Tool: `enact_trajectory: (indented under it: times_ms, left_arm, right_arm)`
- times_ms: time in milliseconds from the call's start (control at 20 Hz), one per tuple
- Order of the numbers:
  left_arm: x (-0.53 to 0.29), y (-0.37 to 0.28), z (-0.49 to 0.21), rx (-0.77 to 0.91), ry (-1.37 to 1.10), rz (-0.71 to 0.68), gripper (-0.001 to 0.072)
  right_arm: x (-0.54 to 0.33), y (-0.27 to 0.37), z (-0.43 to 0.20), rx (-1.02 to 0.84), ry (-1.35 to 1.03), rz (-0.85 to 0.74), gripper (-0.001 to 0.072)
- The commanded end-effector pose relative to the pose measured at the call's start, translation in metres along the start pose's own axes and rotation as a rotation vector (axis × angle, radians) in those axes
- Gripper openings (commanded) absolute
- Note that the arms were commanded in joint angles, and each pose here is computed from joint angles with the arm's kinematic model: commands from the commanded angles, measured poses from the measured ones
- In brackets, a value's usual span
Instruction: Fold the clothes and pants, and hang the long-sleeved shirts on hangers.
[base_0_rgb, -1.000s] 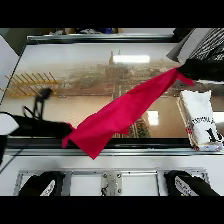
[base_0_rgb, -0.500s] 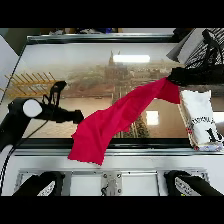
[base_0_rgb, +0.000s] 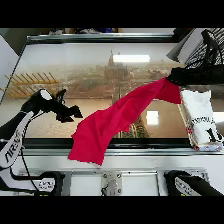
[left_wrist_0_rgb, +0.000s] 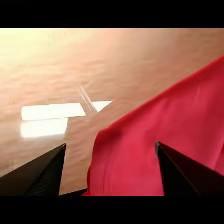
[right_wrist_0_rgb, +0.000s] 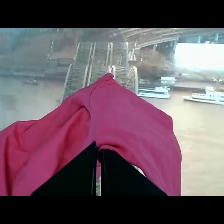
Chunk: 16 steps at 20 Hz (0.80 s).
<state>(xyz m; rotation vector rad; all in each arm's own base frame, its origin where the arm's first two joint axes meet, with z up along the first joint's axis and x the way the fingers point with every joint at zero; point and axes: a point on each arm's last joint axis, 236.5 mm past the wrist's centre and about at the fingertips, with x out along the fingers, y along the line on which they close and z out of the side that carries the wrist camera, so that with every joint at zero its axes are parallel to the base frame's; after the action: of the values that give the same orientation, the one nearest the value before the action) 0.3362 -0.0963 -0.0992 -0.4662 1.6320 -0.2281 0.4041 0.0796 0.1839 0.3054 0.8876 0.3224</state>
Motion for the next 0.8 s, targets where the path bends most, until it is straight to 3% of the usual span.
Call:
enact_trajectory:
  times_ms: [0,200,250,300,350,400,550,750]
  left_arm:
    - [0.03,-0.006,-0.009,-0.078,0.11,-0.106,0.0596]
    - [0.029,-0.019,-0.003,-0.076,0.098,-0.157,0.0594]
    - [0.025,-0.022,0.001,-0.067,0.09,-0.16,0.048]
    - [0.021,-0.024,0.005,-0.059,0.082,-0.162,0.0248]
    - [0.017,-0.026,0.01,-0.05,0.068,-0.165,0.008]
    - [0.014,-0.028,0.014,-0.042,0.055,-0.165,0.0008]
    - [-0.012,-0.04,0.038,0.0,-0.025,-0.175,0.0007]
    - [-0.143,-0.09,0.089,0.16,-0.387,-0.2,0.0006]
  right_arm:
    - [0.0,0.001,0.0,-0.001,0.002,0.001,0.0015]
    - [0.0,0.001,0.0,0.0,0.001,0.002,0.0015]
    - [0.0,0.001,0.0,0.0,0.001,0.002,0.0015]
    - [0.0,0.001,0.0,-0.001,0.001,0.001,0.0015]
    - [0.0,0.001,0.0,0.0,0.001,0.002,0.0015]
    - [0.0,0.001,0.0,0.0,0.001,0.002,0.0015]
    - [-0.002,0.001,0.001,-0.005,-0.005,0.001,0.0015]
    - [-0.04,0.011,0.036,-0.079,-0.128,-0.01,0.0015]
